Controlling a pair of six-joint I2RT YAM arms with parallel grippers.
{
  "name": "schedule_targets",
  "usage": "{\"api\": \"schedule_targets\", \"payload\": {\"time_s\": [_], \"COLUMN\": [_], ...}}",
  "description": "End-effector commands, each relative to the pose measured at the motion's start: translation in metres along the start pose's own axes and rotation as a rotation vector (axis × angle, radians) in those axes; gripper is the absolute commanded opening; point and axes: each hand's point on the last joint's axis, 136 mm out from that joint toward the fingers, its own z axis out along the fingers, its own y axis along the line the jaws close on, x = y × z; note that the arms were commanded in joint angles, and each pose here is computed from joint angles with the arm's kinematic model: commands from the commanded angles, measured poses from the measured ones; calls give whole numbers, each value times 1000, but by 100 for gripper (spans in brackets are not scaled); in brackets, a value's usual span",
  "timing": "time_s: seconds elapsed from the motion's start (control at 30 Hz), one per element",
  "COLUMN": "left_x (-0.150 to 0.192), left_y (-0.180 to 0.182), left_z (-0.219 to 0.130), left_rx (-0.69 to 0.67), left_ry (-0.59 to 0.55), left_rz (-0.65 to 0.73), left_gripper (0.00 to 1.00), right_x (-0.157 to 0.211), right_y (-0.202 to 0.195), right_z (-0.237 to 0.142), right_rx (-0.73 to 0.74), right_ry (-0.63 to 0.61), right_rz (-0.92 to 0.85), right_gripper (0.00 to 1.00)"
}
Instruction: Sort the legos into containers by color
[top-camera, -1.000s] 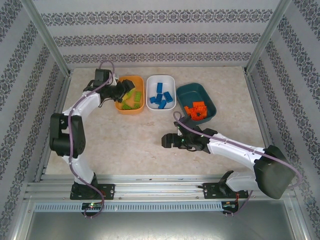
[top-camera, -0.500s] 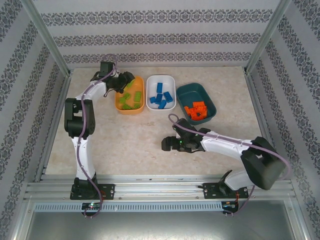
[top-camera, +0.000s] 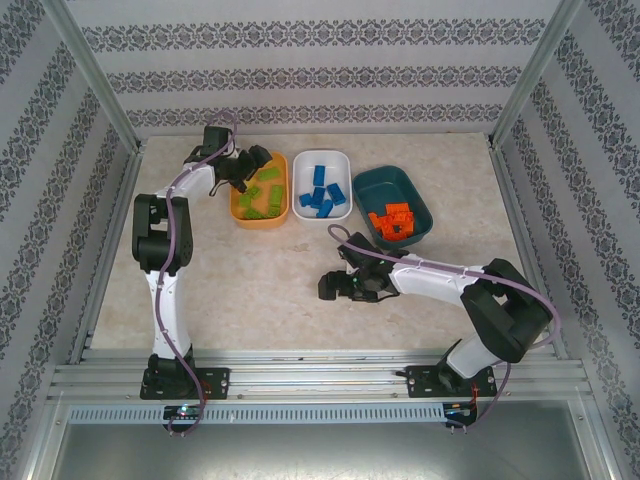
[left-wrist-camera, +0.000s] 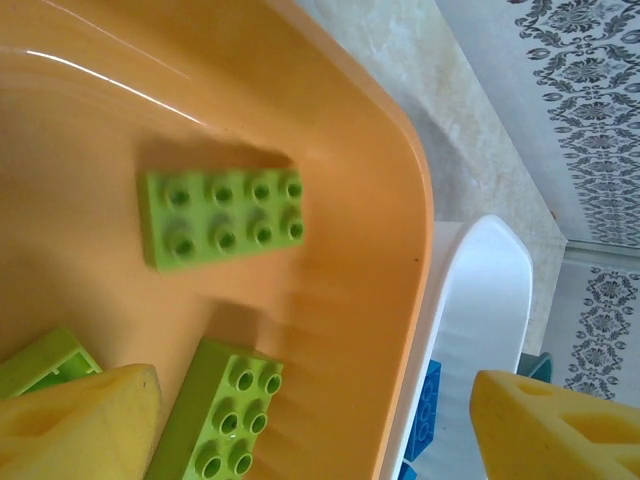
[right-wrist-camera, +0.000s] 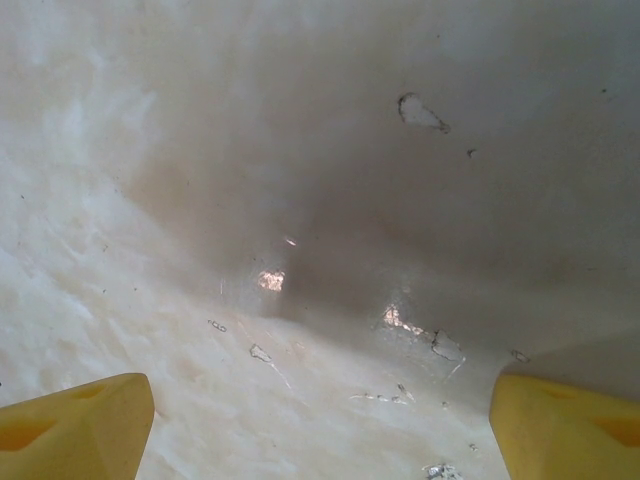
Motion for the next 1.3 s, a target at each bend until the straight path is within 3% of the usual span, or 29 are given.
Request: {"api": "schedule_targets", "payload": {"time_s": [0.0, 0.3, 0.57, 0.77, 0.9, 1.1, 1.2, 1.27], "left_x": [1, 8, 39, 79, 94, 98, 92, 88], "left_y": [-7, -47, -89, -63, -31, -4, 2, 4], "left_z": [-10, -58, -155, -212, -227, -238, -245, -250], "left_rx": [-1, 66, 129, 64, -36, -145, -178, -166], "left_ry": [-3, -34, -158, -262, -294, -338, -405, -489], "left_rz": [14, 69, 196, 288, 338, 390, 438, 481], "left_gripper": [85, 91, 94, 100, 100, 100, 100, 100], "right_x": [-10, -11, -33, -83, -127, -165, -177, -187], "right_y": [18, 19, 20, -7, -30, -53, -62, -83], "right_z": [-2, -33, -93, -168, -224, -275, -279, -272], "right_rx": [-64, -51, -7, 56, 101, 219, 296, 364], "right_ry": [-33, -98, -243, -491, -746, -1085, -1139, -1095], "right_rz": [-32, -51, -108, -76, -98, -277, -398, -395], "right_gripper": [88, 88, 88, 91, 98, 98, 98, 98]}}
